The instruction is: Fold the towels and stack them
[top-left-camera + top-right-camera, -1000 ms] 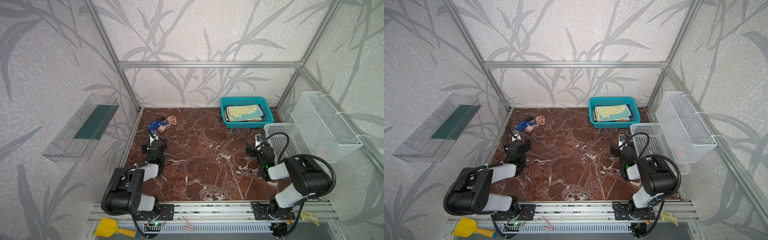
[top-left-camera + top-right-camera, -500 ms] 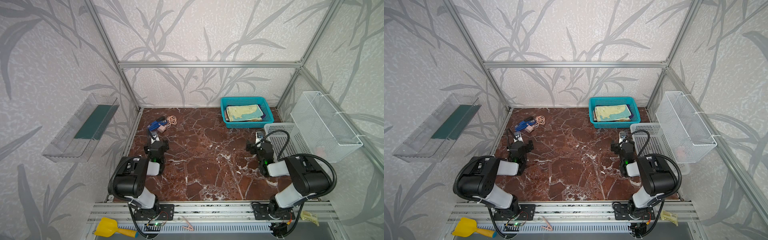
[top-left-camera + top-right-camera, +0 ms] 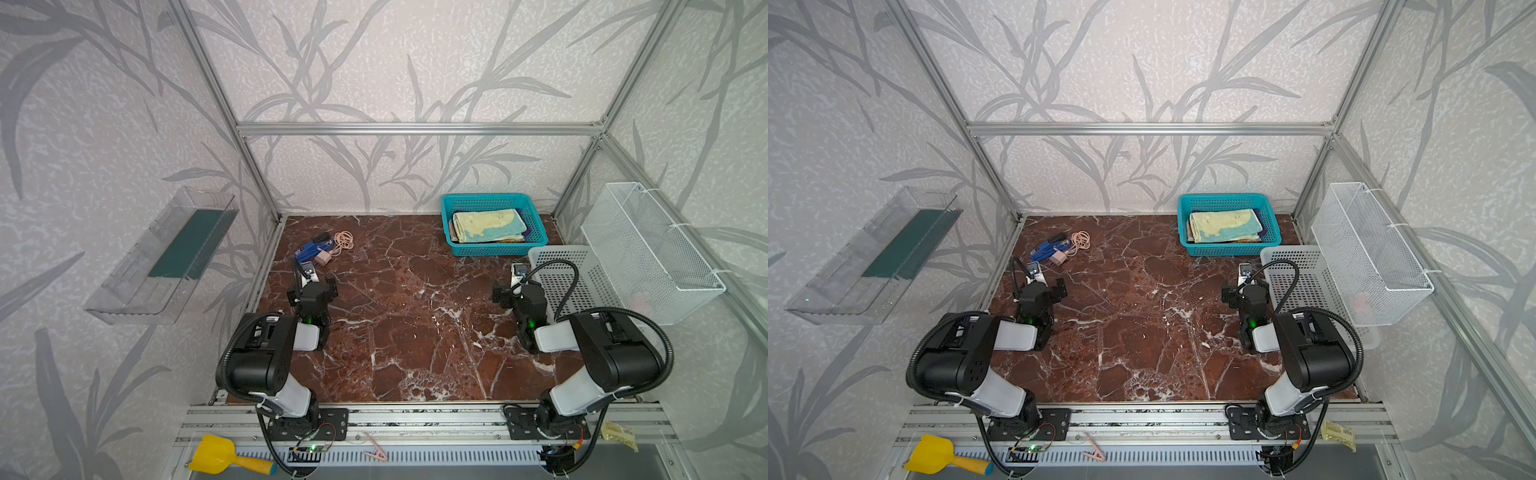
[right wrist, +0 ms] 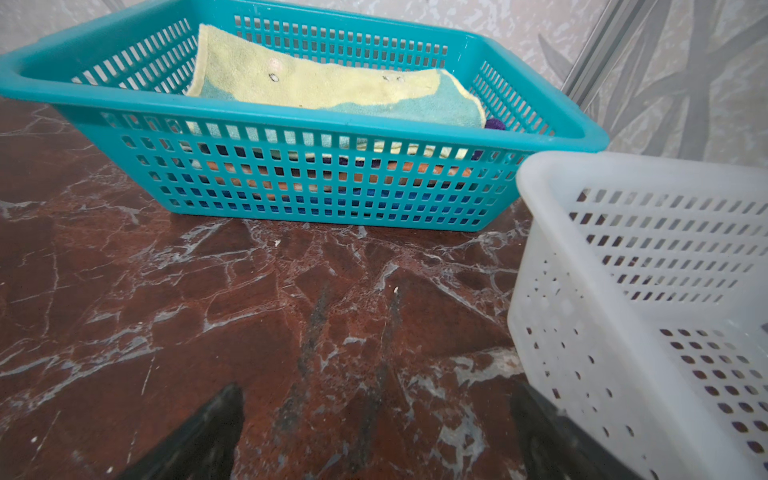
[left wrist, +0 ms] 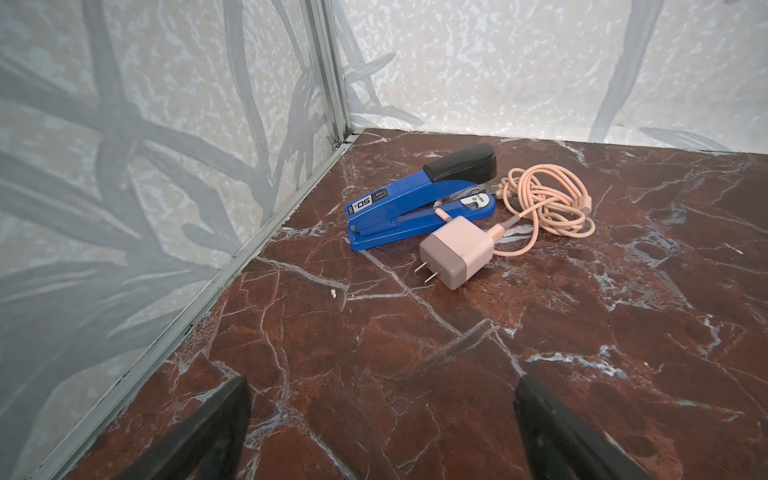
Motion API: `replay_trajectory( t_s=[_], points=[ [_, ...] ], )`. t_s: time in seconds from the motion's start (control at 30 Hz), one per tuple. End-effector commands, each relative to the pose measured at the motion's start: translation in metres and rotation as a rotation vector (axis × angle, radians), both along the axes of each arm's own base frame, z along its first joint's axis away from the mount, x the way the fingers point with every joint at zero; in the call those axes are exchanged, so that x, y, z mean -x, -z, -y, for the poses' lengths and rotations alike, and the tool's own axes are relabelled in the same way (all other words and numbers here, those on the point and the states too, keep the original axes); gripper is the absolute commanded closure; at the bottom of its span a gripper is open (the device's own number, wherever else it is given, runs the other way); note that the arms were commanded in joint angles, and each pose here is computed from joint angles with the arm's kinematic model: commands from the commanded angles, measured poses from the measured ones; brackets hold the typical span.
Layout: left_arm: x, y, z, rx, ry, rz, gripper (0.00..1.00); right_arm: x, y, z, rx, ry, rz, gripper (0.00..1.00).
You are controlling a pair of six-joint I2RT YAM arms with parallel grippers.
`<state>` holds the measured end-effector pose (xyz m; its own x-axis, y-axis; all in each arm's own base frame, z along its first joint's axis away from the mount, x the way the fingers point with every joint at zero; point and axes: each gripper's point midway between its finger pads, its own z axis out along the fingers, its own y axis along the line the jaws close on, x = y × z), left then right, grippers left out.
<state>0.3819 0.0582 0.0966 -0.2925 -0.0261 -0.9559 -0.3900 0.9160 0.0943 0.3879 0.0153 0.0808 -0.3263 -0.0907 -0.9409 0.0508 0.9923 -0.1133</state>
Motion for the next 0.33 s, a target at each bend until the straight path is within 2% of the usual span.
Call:
replay_trajectory(
  t_s=[0.0, 0.3],
  points=[
    [-0.0033, -0.0060, 0.0014, -0.005, 0.006, 0.026, 0.01, -0.0061, -0.0152, 0.0033, -0.010, 0.022, 0.046, 0.01],
    [-0.0045, -0.0050, 0.0012, 0.003, 0.011, 0.020, 0.01, -0.0063, -0.0156, 0.0031, -0.010, 0.022, 0.047, 0.01]
  ],
)
